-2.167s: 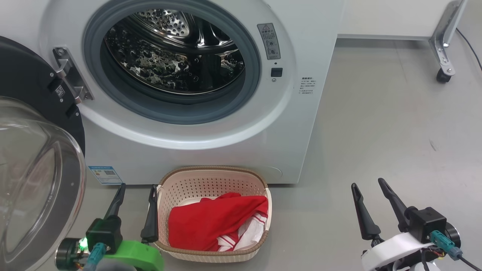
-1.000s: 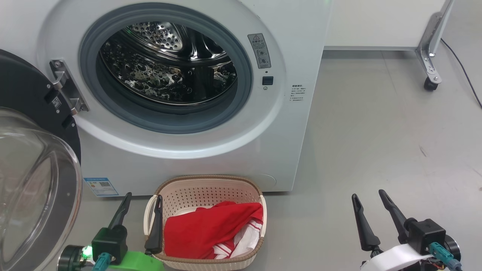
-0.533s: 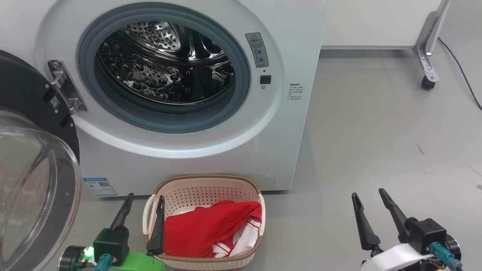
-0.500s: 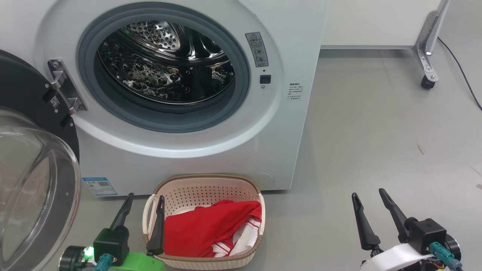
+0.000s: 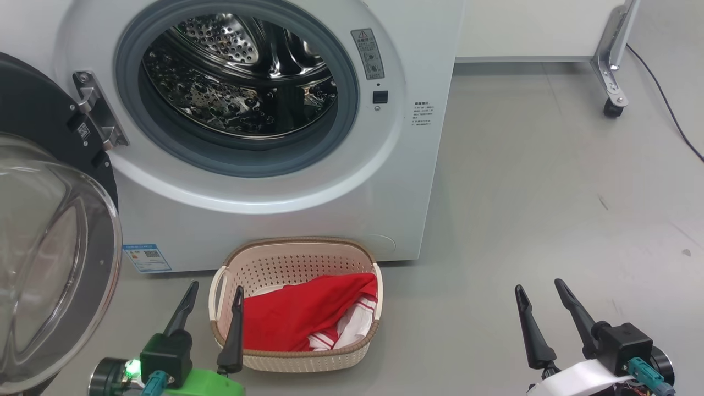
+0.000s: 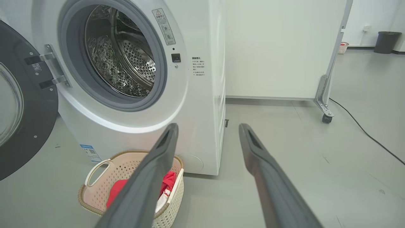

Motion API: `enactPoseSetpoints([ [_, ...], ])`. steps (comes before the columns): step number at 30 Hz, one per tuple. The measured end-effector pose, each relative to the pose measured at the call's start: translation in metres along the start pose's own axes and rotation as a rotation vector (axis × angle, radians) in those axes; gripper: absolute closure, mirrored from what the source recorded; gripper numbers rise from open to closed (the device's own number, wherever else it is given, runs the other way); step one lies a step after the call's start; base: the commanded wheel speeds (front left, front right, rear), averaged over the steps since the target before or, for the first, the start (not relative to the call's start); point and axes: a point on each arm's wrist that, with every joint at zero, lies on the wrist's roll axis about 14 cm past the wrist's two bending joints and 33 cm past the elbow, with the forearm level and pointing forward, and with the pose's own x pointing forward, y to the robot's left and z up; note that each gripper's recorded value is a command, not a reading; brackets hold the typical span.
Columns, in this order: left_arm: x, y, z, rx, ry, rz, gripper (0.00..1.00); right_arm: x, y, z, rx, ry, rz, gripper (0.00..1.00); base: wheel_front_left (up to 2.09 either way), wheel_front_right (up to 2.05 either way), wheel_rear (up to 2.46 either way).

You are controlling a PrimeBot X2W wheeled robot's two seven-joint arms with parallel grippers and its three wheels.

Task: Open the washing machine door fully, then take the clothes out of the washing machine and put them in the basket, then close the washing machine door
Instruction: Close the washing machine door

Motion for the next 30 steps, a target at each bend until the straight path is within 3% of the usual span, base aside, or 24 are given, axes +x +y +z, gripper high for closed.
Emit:
enactPoseSetpoints([
  [15, 0.003, -0.008, 0.002, -0.004, -0.006, -0.031, 0.0, -0.004, -0.007, -0.002, 0.0, 0.006, -0.029, 0.0, -1.02, 1.01, 0.0],
  [30, 0.006, -0.011, 0.002, -0.004, -0.006, -0.042, 0.0, -0.006, -0.012, 0.0, -0.001, 0.0, -0.052, 0.0, -0.41, 0.41, 0.0],
])
